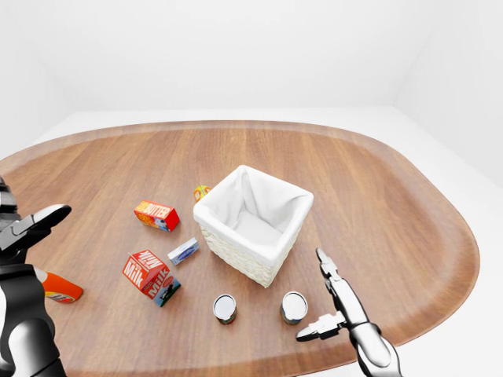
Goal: Pick up the alphabet soup, and put it in the basket.
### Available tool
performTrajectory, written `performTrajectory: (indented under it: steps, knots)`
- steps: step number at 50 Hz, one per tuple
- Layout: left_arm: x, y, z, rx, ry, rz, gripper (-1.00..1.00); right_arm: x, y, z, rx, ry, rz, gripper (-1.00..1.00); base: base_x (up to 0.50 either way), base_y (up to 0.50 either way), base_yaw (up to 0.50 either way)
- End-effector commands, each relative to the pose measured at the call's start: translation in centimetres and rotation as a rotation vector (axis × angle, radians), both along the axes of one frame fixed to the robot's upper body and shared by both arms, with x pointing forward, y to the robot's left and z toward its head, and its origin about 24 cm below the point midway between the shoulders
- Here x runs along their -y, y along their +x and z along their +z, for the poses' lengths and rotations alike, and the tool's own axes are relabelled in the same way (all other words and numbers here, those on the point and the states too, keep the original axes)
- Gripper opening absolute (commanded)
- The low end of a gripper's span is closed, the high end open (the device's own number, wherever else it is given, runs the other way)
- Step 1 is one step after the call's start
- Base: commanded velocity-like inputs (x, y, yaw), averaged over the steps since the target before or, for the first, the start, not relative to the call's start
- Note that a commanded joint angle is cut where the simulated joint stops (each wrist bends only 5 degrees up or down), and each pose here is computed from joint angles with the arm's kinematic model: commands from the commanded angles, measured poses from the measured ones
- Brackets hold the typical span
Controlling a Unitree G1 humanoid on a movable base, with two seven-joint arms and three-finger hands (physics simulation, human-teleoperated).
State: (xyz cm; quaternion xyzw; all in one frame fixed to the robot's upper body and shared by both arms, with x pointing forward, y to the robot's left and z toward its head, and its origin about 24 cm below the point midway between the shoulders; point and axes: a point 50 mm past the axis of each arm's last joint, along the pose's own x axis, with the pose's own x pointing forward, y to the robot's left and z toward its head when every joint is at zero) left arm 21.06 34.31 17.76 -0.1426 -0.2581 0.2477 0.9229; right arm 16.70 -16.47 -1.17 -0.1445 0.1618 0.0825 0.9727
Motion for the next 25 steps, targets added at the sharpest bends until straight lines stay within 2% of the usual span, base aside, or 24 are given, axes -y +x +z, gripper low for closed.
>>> performTrajectory:
  steps: [1, 18, 25]
  knots:
    - [0.1, -0.2, 0.3, 0.014, 0.005, 0.003, 1.0, -0.4, 0.4, -1.1, -0.022, -0.01, 0.009, 1.0, 0.0, 0.0, 0.0]
    - [0.0, -0.2, 0.3, 0.014, 0.005, 0.005, 1.0, -0.6, 0.9, -2.5, -0.048, -0.002, 0.014, 1.0, 0.0, 0.0, 0.0]
    - [0.0, 0.4, -0.4, -0.018, -0.003, -0.005, 1.0, -0.7, 1.1, -2.7, -0.051, -0.009, 0.014, 1.0, 0.0, 0.0, 0.0]
